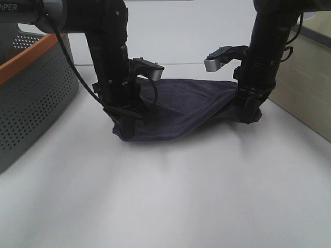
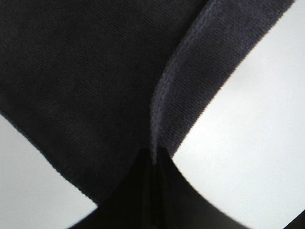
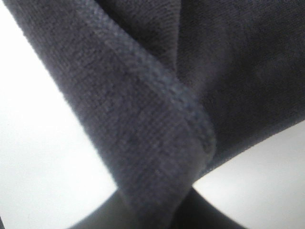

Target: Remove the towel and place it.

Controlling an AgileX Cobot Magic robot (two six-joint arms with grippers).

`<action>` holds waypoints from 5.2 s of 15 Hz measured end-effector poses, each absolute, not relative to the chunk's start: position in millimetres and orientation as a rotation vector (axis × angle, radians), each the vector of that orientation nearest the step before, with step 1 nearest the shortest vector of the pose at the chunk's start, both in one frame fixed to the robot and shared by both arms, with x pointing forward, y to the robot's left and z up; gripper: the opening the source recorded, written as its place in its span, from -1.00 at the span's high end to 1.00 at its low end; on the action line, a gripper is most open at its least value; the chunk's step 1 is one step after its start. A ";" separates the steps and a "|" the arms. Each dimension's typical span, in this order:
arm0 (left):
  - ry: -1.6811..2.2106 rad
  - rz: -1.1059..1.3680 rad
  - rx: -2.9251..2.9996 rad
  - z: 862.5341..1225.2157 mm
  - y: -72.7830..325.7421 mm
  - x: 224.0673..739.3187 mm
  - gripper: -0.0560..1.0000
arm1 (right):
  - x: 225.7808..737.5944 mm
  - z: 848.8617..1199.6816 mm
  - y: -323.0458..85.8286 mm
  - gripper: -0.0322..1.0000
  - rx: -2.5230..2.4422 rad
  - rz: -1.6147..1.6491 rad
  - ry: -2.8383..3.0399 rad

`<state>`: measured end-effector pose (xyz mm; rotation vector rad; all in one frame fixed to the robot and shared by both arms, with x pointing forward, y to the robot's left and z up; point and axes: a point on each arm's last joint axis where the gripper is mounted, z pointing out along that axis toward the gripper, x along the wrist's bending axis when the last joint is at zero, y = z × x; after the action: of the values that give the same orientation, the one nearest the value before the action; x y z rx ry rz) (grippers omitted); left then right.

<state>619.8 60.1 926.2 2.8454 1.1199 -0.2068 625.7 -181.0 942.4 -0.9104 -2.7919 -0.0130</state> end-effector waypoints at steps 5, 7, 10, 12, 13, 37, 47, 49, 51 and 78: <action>1.097 -0.323 2.920 905.3 70.1 601.1 0.89 | 595.1 905.3 -191.6 0.88 -0.875 0.136 -2.678; 1.076 -0.347 2.942 905.9 74.7 593.3 0.89 | 595.2 904.7 -192.1 0.75 -0.877 0.137 -2.685; 1.041 -0.342 2.948 908.6 75.2 592.5 0.89 | 593.6 904.9 -192.5 0.40 -0.998 0.171 -2.631; 1.042 -0.343 2.947 908.6 75.1 592.4 0.89 | 591.6 905.7 -191.4 0.11 -1.091 0.184 -2.569; 1.044 -0.349 2.942 908.6 74.7 592.2 0.89 | 591.4 905.8 -190.2 -0.01 -1.148 0.179 -2.539; 1.778 0.410 2.072 1148.6 223.1 582.3 -0.49 | 528.6 1142.5 -281.4 -0.36 -2.394 -0.531 -2.206; 1.910 0.547 1.920 1152.6 291.7 415.8 -0.49 | 342.1 1148.7 -292.3 -0.36 -2.435 -0.817 -2.367; 1.881 0.583 1.887 1149.0 294.4 381.7 -0.49 | 308.0 1133.5 -292.5 -0.36 -2.449 -0.892 -2.378; 1.867 0.607 1.872 1141.1 296.7 358.8 -0.49 | 287.9 1119.9 -293.4 -0.36 -2.450 -0.924 -2.411; 1.556 0.965 1.528 1052.6 301.3 233.7 -0.49 | 226.9 1044.5 -286.1 -0.36 -2.263 -1.449 -2.631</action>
<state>233.7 301.3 1052.6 1.5285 1.5562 0.9649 226.9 -286.1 1044.5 -2.2631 -2.6312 -1.4486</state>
